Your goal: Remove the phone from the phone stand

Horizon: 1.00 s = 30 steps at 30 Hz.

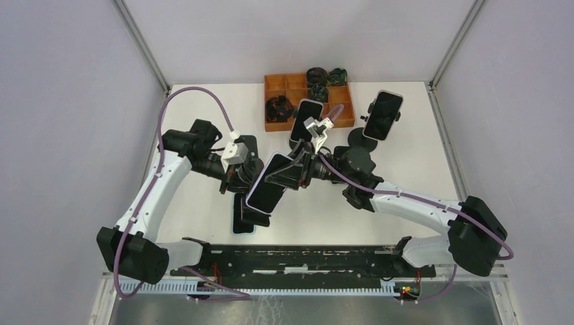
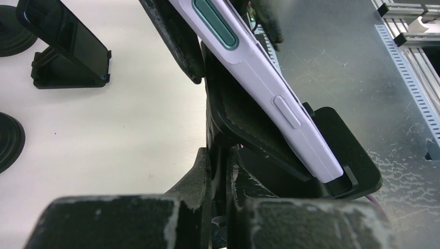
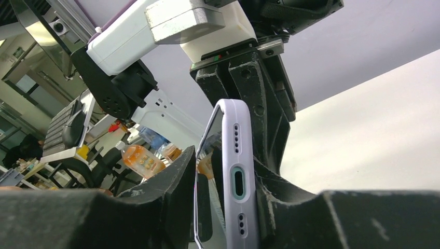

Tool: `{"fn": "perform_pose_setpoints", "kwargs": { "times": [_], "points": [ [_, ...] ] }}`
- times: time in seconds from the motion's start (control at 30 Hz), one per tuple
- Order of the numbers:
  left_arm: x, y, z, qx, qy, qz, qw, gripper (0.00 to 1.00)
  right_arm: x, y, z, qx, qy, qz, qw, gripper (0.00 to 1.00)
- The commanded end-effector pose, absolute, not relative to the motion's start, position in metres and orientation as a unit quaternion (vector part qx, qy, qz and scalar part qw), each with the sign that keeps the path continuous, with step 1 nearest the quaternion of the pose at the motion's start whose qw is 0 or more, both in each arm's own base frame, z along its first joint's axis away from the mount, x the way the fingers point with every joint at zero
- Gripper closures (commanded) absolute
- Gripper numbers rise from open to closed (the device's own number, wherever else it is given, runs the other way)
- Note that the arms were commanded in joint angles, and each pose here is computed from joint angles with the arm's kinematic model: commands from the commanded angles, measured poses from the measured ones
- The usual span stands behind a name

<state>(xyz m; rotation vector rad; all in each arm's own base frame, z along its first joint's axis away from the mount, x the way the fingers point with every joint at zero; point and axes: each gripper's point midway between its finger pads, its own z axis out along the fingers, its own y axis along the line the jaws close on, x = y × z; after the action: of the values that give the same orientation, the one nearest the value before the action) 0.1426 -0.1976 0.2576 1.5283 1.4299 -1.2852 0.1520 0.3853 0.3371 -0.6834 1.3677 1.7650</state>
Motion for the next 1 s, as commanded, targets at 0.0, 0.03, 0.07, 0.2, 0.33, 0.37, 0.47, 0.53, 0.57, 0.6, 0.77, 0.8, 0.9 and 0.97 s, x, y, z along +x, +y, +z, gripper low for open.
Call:
{"fn": "perform_pose_setpoints", "kwargs": {
  "times": [0.0, 0.03, 0.07, 0.2, 0.33, 0.37, 0.47, 0.53, 0.57, 0.6, 0.77, 0.8, 0.9, 0.97],
  "points": [
    [0.135, -0.204, 0.282, 0.579, 0.519, -0.512, 0.365, 0.98, 0.149, 0.372, 0.366, -0.263, 0.498, 0.705, 0.431, 0.64],
    [0.135, -0.203, 0.281, 0.580, 0.520, -0.511, 0.363, 0.98, 0.149, 0.371, 0.367, -0.261, 0.497, 0.707, 0.431, 0.68],
    [0.135, -0.203, 0.280, 0.580, 0.522, -0.510, 0.362, 0.98, 0.149, 0.370, 0.368, -0.260, 0.495, 0.708, 0.432, 0.73],
    [0.137, -0.201, 0.273, 0.589, 0.526, -0.498, 0.358, 0.98, 0.150, 0.363, 0.378, -0.257, 0.487, 0.709, 0.441, 0.77],
    [0.139, -0.199, 0.263, 0.595, 0.532, -0.490, 0.350, 0.98, 0.149, 0.355, 0.386, -0.256, 0.482, 0.706, 0.452, 0.79],
    [0.139, -0.198, 0.262, 0.596, 0.534, -0.489, 0.348, 0.98, 0.149, 0.353, 0.387, -0.256, 0.482, 0.705, 0.453, 0.83],
    [0.141, -0.198, 0.259, 0.600, 0.534, -0.484, 0.347, 0.98, 0.149, 0.348, 0.389, -0.255, 0.484, 0.702, 0.456, 0.94],
    [0.143, -0.197, 0.256, 0.604, 0.536, -0.479, 0.344, 0.98, 0.149, 0.344, 0.392, -0.258, 0.485, 0.699, 0.458, 1.00],
    [0.145, -0.197, 0.256, 0.606, 0.537, -0.475, 0.344, 0.98, 0.148, 0.341, 0.393, -0.261, 0.486, 0.698, 0.457, 1.00],
    [0.146, -0.196, 0.256, 0.609, 0.538, -0.471, 0.344, 0.98, 0.149, 0.338, 0.391, -0.265, 0.493, 0.693, 0.454, 1.00],
    [0.157, -0.191, 0.262, 0.641, 0.532, -0.424, 0.356, 0.98, 0.158, 0.328, 0.354, -0.286, 0.581, 0.621, 0.442, 1.00],
    [0.159, -0.190, 0.264, 0.646, 0.531, -0.415, 0.359, 0.98, 0.160, 0.327, 0.340, -0.287, 0.604, 0.606, 0.432, 1.00],
    [0.164, -0.189, 0.272, 0.656, 0.526, -0.396, 0.369, 0.98, 0.159, 0.324, 0.301, -0.293, 0.650, 0.577, 0.399, 1.00],
    [0.168, -0.187, 0.277, 0.665, 0.522, -0.380, 0.376, 0.98, 0.158, 0.324, 0.275, -0.290, 0.672, 0.570, 0.374, 1.00]
  ]
}}
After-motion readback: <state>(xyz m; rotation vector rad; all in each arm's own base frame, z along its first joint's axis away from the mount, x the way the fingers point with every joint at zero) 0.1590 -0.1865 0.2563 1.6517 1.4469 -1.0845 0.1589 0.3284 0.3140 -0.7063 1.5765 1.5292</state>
